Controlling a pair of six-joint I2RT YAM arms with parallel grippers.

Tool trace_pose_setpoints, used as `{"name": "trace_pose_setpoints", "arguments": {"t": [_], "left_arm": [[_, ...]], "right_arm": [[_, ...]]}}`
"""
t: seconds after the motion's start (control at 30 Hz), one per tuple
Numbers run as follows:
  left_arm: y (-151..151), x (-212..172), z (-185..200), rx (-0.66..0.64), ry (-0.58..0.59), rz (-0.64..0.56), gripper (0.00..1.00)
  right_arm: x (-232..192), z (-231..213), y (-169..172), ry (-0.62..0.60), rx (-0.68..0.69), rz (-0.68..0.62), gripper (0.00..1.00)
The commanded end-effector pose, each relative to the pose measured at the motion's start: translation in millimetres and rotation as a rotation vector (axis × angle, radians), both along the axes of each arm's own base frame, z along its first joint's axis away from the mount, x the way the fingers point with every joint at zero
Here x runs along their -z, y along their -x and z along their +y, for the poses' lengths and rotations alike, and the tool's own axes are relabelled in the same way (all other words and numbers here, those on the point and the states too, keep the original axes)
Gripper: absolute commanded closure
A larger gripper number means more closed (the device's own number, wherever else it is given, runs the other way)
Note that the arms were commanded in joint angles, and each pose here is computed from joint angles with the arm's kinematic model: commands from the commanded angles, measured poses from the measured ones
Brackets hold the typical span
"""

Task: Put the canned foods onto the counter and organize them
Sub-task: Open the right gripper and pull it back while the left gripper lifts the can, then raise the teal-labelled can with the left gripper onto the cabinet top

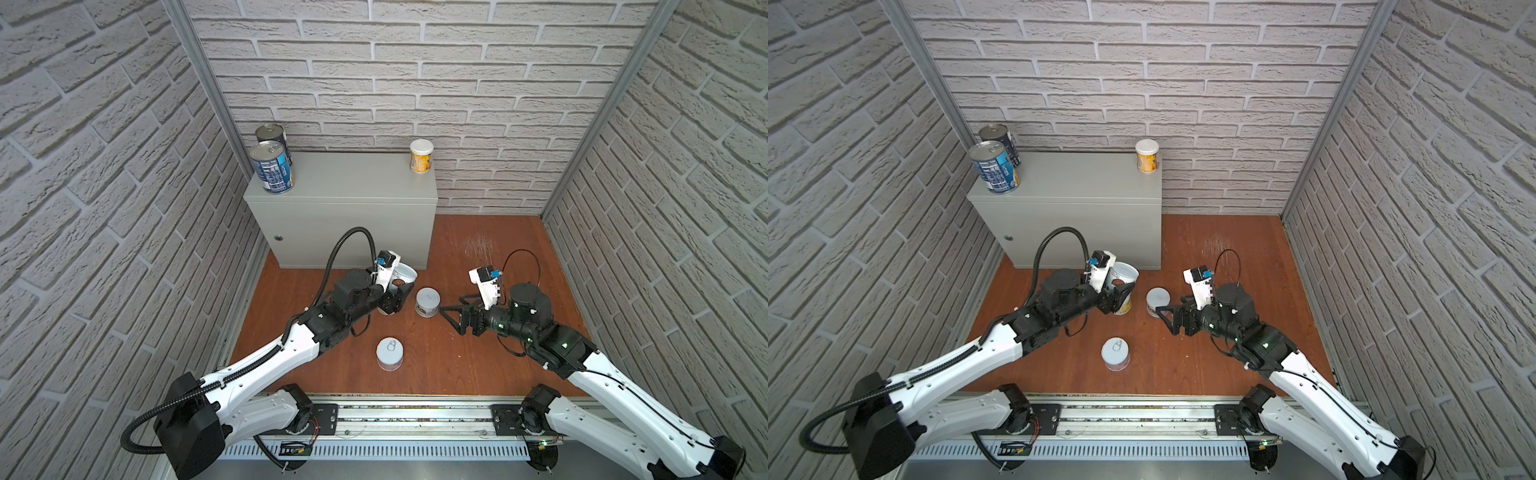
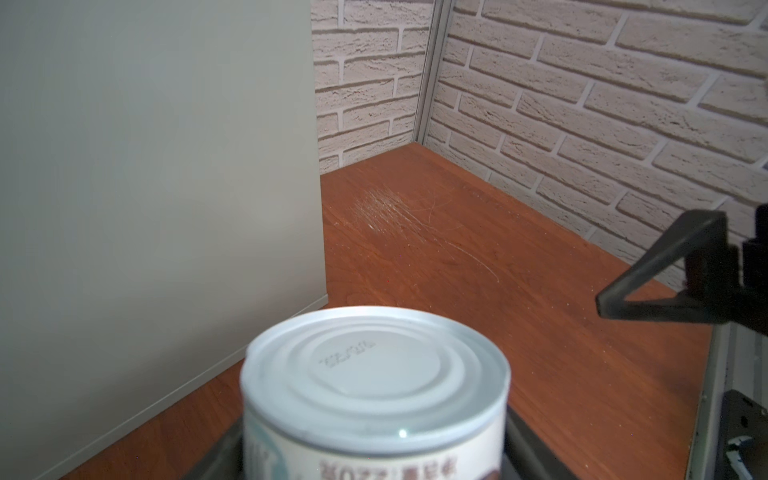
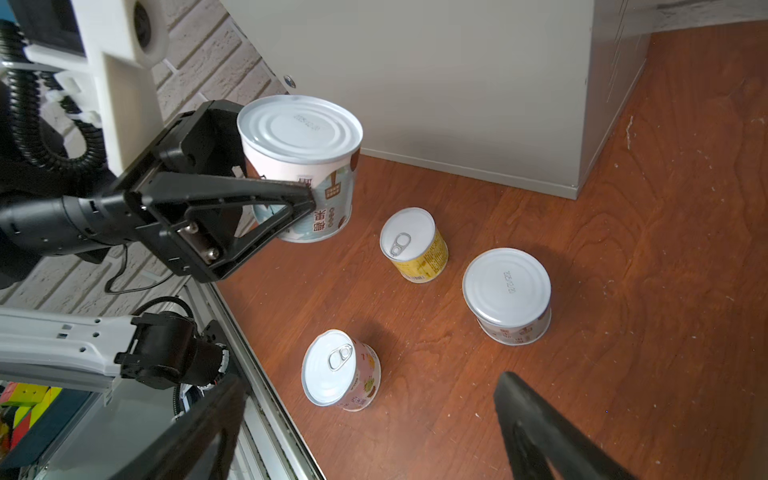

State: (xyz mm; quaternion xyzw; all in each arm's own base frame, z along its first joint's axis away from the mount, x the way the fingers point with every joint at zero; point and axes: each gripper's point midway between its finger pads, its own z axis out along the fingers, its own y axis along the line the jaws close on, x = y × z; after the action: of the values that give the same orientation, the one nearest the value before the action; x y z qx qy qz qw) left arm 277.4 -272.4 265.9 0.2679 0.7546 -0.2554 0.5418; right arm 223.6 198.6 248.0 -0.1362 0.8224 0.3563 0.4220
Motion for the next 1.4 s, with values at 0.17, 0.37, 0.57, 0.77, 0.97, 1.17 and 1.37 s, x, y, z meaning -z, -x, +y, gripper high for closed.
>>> {"name": "trace_pose_setpoints", "arguments": {"t": [0.17,0.37,0.57,0.77,0.97,1.17,1.37], "left_arm": [[-26,-110,0,-0.068,0.153,-0.189,0.44],[-52,-160,19,-0.193,0.130,-0.280,0.44],[-78,-207,60,-0.382,0.172,-0.357,0.44],[-101,-232,91,-0.538,0.112,-0.432,0.44],[-125,-253,113,-0.619,0.044,-0.485,0.44],[-148,-263,133,-0.663,0.029,-0.488,0.44],[-171,-263,140,-0.668,0.013,-0.473,0.44]], "right_arm": [[-24,-6,0,0.012,-0.002,-0.144,0.01],[-18,-6,6,-0.064,-0.003,-0.166,0.02],[-18,-6,8,-0.081,-0.008,-0.185,0.03],[-14,-7,9,-0.064,-0.017,-0.194,0.03],[-2,-7,12,-0.041,-0.029,-0.178,0.03],[5,-11,14,-0.037,-0.013,-0.175,0.03],[3,-12,16,-0.051,-0.014,-0.192,0.03]]}}
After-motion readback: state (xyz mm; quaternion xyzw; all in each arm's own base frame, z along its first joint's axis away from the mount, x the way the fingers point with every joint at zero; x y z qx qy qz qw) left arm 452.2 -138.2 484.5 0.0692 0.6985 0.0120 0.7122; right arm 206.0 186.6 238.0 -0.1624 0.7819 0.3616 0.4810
